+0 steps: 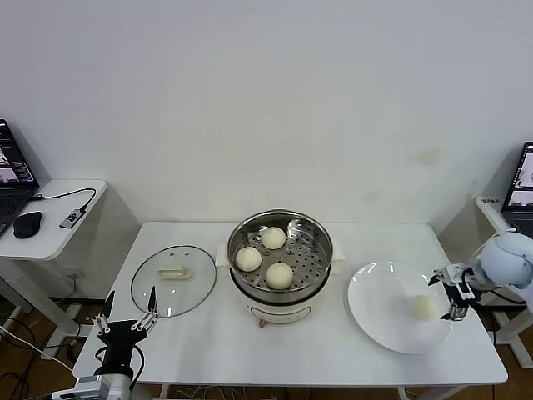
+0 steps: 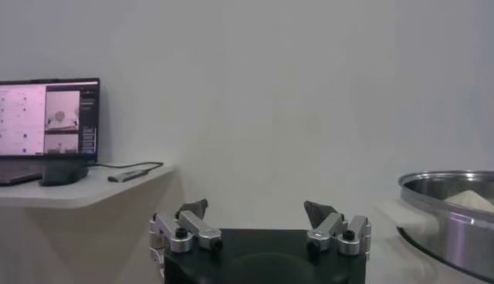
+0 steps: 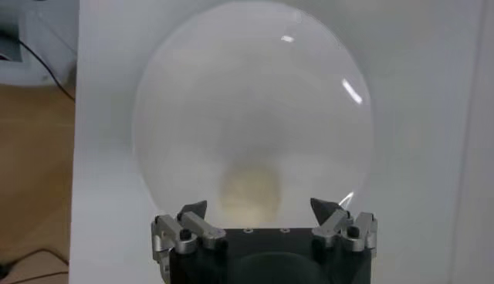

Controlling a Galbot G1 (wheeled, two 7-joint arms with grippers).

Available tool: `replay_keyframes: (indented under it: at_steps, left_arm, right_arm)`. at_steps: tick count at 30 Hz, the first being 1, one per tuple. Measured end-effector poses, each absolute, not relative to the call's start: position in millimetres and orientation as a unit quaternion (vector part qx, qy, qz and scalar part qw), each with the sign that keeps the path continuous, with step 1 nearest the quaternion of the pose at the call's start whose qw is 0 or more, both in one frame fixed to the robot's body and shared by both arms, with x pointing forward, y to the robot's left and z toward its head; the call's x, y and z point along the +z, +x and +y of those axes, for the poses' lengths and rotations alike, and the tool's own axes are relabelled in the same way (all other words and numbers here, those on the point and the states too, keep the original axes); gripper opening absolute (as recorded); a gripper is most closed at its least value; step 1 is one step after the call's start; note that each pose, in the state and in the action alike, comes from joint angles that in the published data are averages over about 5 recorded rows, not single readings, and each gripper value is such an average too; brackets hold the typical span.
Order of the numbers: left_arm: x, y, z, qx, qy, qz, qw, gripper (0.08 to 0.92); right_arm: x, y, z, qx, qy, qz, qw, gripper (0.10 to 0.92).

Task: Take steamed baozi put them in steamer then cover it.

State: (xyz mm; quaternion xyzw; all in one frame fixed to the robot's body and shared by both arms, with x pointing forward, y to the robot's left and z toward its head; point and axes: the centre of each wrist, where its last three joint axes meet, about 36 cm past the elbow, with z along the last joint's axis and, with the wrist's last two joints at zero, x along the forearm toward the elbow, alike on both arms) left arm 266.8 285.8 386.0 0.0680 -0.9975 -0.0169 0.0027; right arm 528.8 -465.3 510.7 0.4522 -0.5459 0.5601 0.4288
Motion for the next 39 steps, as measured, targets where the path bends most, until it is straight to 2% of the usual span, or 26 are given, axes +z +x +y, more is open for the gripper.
replay_keyframes:
  at_steps: [15,24,31,39]
  left_arm:
    - [385,268,287,-0.017,0.072,-0.997,0.003,0.823]
    - [384,268,287,-0.018,0.073,-0.997,0.005,0.823]
    - [384,268,287,-0.017,0.073,-0.997,0.004,0.823]
    - [385,268,286,-0.018,0.072,-0.997,0.002,0.823]
  right_arm:
    - [470,544,-471,0.554,0.436,-0.555,0.442,0.813]
    - [453,550,-466,0.546,0.436,-0.557,0.448,0.733]
    - [450,553,-463,0.545,0.434,-0.559,0.449,0.62]
    - [466,557,-462,0.546,0.43,-0.563,0.448,0.602]
